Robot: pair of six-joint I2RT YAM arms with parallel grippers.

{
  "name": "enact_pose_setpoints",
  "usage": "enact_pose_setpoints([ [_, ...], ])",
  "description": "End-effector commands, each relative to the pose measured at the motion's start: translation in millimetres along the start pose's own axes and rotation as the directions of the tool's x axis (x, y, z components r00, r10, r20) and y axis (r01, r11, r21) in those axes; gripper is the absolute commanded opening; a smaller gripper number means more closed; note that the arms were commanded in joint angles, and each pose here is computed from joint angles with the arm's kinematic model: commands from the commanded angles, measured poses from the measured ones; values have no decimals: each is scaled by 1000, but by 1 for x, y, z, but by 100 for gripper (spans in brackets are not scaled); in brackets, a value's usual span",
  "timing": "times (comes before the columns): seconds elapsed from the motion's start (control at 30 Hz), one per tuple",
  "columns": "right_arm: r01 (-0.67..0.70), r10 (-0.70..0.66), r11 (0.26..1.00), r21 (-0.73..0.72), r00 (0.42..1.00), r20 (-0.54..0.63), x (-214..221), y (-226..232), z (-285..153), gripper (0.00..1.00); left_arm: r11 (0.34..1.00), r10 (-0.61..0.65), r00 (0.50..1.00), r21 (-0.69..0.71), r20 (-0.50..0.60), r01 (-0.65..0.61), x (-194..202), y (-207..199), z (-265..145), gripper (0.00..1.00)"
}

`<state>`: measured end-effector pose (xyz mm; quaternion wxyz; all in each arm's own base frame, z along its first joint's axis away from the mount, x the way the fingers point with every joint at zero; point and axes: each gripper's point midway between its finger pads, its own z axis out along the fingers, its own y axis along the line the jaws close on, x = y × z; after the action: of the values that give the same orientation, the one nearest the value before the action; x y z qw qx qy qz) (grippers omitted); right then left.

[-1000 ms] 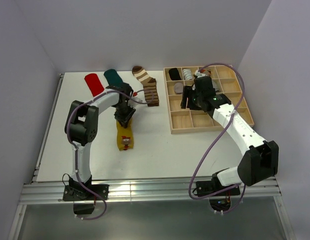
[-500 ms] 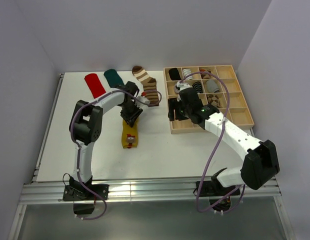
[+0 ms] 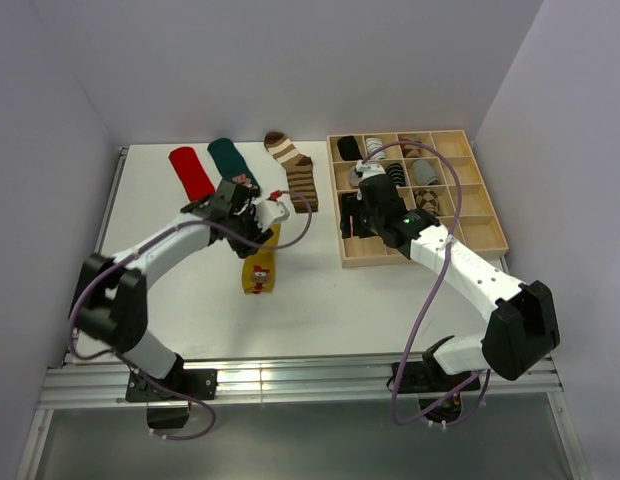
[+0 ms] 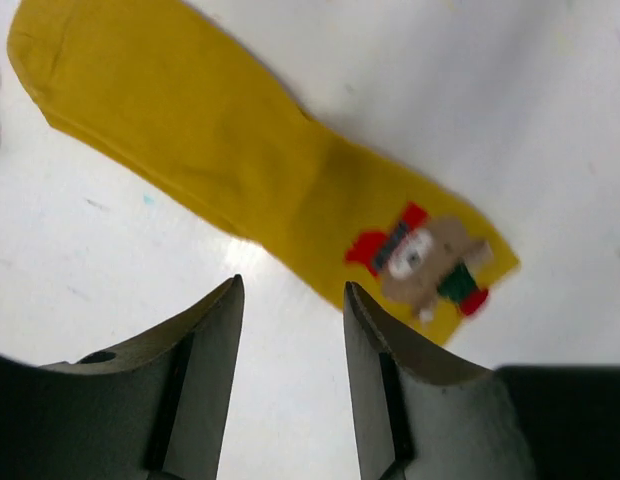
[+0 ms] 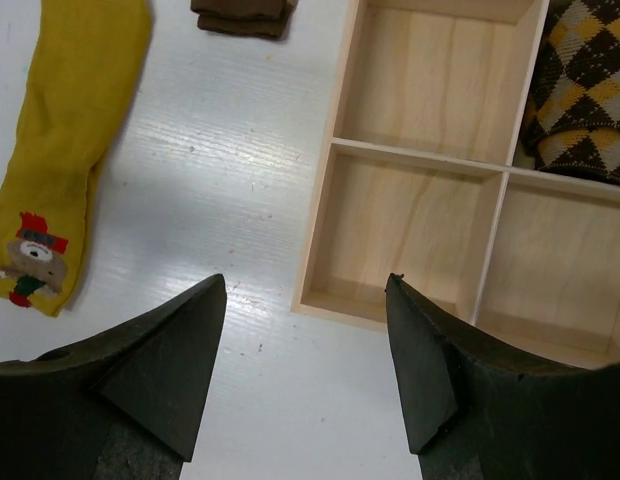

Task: Roll the socks
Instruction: Move the sock to the center of the board.

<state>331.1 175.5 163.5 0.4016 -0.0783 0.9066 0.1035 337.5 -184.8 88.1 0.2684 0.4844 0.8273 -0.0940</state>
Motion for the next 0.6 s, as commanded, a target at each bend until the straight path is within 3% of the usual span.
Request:
enact_pose_setpoints([
  [0.0,-32,32,999,-2,996,86,-23,1,-15,72,978,200,973,-91,117,-190,-6,-3,-22,50],
  [0.03,-41,41,999,-3,995,92,-25,1,-18,72,968,240,964,-101,116,-229,10,-10,-17,51],
  [0.2,-71,71,997,0,992,107,-24,-1,-23,72,926,370,903,-165,221,-339,14,-39,-34,55],
  [0.57,-115,113,993,10,988,103,-10,-6,-25,72,933,359,868,-123,343,-337,18,-65,-18,59],
])
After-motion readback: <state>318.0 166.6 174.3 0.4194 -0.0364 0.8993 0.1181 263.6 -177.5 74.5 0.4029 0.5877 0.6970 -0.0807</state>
